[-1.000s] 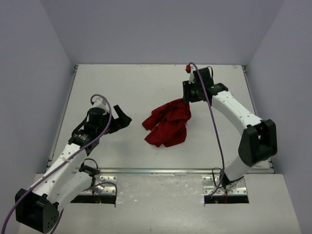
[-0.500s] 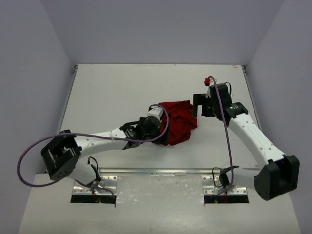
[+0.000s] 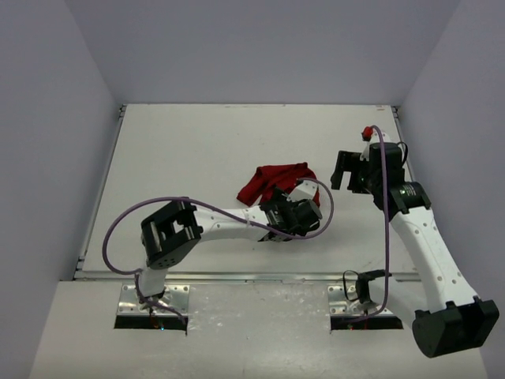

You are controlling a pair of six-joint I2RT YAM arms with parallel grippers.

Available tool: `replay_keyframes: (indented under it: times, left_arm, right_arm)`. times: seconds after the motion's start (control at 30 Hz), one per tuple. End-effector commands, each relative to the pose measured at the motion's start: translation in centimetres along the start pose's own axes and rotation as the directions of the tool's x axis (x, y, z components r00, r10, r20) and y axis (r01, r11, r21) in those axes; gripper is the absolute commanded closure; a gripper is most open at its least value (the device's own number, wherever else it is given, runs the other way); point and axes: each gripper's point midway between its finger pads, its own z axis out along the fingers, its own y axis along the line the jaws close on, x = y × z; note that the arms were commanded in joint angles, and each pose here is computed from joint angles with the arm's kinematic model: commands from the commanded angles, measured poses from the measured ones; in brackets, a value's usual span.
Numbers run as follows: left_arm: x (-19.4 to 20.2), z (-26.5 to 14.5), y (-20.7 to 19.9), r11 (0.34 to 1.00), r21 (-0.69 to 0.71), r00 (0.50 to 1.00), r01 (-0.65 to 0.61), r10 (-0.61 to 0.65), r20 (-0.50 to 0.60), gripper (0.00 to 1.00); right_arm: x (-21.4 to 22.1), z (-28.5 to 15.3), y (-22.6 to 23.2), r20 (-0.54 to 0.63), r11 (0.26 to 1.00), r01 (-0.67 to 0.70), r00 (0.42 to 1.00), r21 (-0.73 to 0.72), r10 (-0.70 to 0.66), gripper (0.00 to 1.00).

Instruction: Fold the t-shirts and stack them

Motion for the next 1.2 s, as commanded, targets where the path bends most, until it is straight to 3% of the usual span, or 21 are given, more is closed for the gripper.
replay_keyframes:
  times: [0.0, 0.13, 0.23, 0.27, 0.3, 0.5, 0.57, 0.63, 0.7, 0.73, 0.83, 0.9, 1.03, 1.1, 1.17]
  left_arm:
    - [-1.1, 0.5, -0.3, 0.997, -0.077, 0.999, -0.029, 0.03, 0.011, 0.15]
    - [-0.2, 1.4, -0.5, 0.993, -0.101, 0.998, -0.057, 0.055, -0.028, 0.37]
    - [-0.7, 1.0, -0.4, 0.994, -0.101, 0.999, -0.044, 0.041, -0.028, 0.7]
    - [-0.9, 0.8, -0.2, 0.994, -0.109, 0.999, -0.033, 0.031, -0.02, 0.92]
    - [-1.3, 0.5, 0.0, 0.993, -0.118, 1.0, -0.023, 0.022, -0.007, 1.0]
    - [-5.5, -3.6, 3.2, 0.978, -0.201, 0.996, 0.06, -0.045, 0.08, 1.0]
    - [-7.8, -5.9, 4.1, 0.982, -0.146, 0.986, 0.122, -0.103, 0.131, 0.91]
    - [-10.7, -7.9, 5.9, 0.971, -0.073, 0.96, 0.227, -0.21, 0.187, 0.9]
    - [-10.6, -7.3, 8.3, 0.956, -0.029, 0.946, 0.293, -0.285, 0.154, 0.88]
    - [-10.6, -7.6, 8.9, 0.94, 0.037, 0.929, 0.339, -0.341, 0.143, 0.9]
    - [-11.4, -7.1, 12.9, 0.901, 0.049, 0.886, 0.431, -0.433, 0.165, 0.98]
    - [-11.5, -6.8, 14.4, 0.882, 0.047, 0.869, 0.468, -0.469, 0.158, 1.0]
    - [-10.6, -6.1, 15.4, 0.865, 0.041, 0.855, 0.5, -0.501, 0.134, 1.0]
    - [-10.2, -6.4, 15.4, 0.862, 0.05, 0.854, 0.504, -0.506, 0.121, 1.0]
    - [-8.6, -6.9, 14.8, 0.869, 0.072, 0.867, 0.489, -0.493, 0.074, 0.69]
  right_arm:
    - [-0.3, -0.5, 0.6, 0.021, 0.999, 0.005, 1.0, -0.041, -0.004, 0.01]
    - [-0.5, -0.9, 0.8, 0.034, 0.998, 0.01, 0.999, -0.056, -0.008, 0.01]
    - [-0.4, -0.8, 1.1, 0.034, 0.998, 0.011, 0.999, -0.069, -0.009, 0.01]
    - [-0.4, -0.7, 1.0, 0.034, 0.998, 0.008, 0.999, -0.068, -0.006, 0.01]
    - [-0.1, -0.5, 1.1, 0.024, 0.997, 0.01, 1.0, -0.073, -0.008, 0.01]
    - [1.5, 0.5, 2.6, -0.028, 0.987, 0.008, 1.0, -0.163, -0.013, 0.01]
    - [3.3, 1.2, 4.4, -0.082, 0.963, -0.021, 0.997, -0.267, 0.0, 0.01]
    - [4.8, 1.5, 5.7, -0.122, 0.937, -0.061, 0.992, -0.345, 0.02, 0.01]
    - [6.7, 2.1, 6.4, -0.148, 0.916, -0.113, 0.987, -0.384, 0.06, 0.01]
    - [6.7, 1.8, 7.6, -0.142, 0.884, -0.126, 0.987, -0.45, 0.069, 0.01]
    - [10.2, 1.5, 10.7, -0.23, 0.814, -0.193, 0.97, -0.548, 0.076, 0.01]
    - [12.7, 1.8, 12.6, -0.243, 0.836, -0.141, 0.97, -0.53, 0.01, 0.01]
    - [15.0, 1.6, 14.0, -0.219, 0.852, -0.175, 0.973, -0.493, 0.072, 0.01]
    - [15.6, 2.0, 12.8, -0.162, 0.907, -0.151, 0.982, -0.394, 0.093, 0.01]
    - [15.7, 1.6, 12.3, -0.154, 0.911, -0.158, 0.982, -0.38, 0.106, 0.01]
